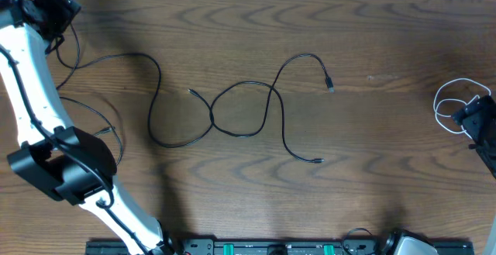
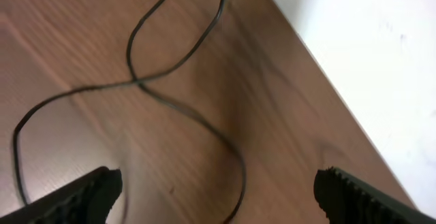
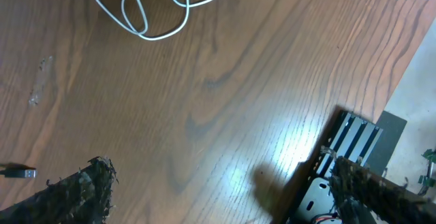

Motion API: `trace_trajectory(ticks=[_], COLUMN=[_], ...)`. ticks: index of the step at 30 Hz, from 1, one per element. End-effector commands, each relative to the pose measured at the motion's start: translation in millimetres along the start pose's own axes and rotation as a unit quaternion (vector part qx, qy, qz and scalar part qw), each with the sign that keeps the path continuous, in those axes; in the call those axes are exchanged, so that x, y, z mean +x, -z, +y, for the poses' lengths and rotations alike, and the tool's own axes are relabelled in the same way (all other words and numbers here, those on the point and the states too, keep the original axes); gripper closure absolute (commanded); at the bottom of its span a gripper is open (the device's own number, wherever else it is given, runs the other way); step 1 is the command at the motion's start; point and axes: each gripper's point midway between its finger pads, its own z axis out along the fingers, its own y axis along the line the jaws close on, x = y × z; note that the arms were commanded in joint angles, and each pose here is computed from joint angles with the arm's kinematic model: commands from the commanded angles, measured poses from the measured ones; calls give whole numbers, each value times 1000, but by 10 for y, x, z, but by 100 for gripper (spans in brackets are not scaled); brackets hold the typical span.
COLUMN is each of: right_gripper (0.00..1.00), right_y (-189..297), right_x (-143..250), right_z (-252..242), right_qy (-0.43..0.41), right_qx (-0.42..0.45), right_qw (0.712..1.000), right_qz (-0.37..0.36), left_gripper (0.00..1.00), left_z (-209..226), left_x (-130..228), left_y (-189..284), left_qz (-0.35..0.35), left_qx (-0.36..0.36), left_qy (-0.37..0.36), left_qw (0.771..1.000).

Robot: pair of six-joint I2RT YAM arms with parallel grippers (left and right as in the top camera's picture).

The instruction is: Untangle cables

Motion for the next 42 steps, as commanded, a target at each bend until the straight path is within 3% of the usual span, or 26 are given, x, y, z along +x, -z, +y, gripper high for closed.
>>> trace_trajectory(ticks=[1,6,9,18,29,38,39,42], right_gripper=[1,1,1,1,1,1,1,1], right_y=[-3,-3,-3,-3,-3,-3,-3,-3], right_x=[-15,-15,-15,-15,-15,-15,-15,-15], right_z=[-23,-23,-23,-23,-23,-23,-23,-23], right_qy=[-10,-10,-10,-10,-10,-10,-10,-10], right_qx=[5,5,5,5,5,5,5,5], right_qw=[1000,1000,1000,1000,1000,1000,1000,1000], right_qz=[-3,-3,-3,-3,-3,-3,-3,-3], left_gripper=[5,4,4,4,4,5,7,29], left_z=[0,143,391,648,1039,1048,1042,1037], left_x=[7,251,425,1123,1454,1401,1389,1369], left_y=[257,431,508,277,-271,-762,-800,-932], left_qz=[-2,41,65,185,192,128,121,107], left_qx=[1,-30,-95,-158,-211,-178,-174,-165], left_qy=[-19,-5,43,-10,-23,-22,-21,-21], left_qw=[1000,999,992,970,958,975,977,980])
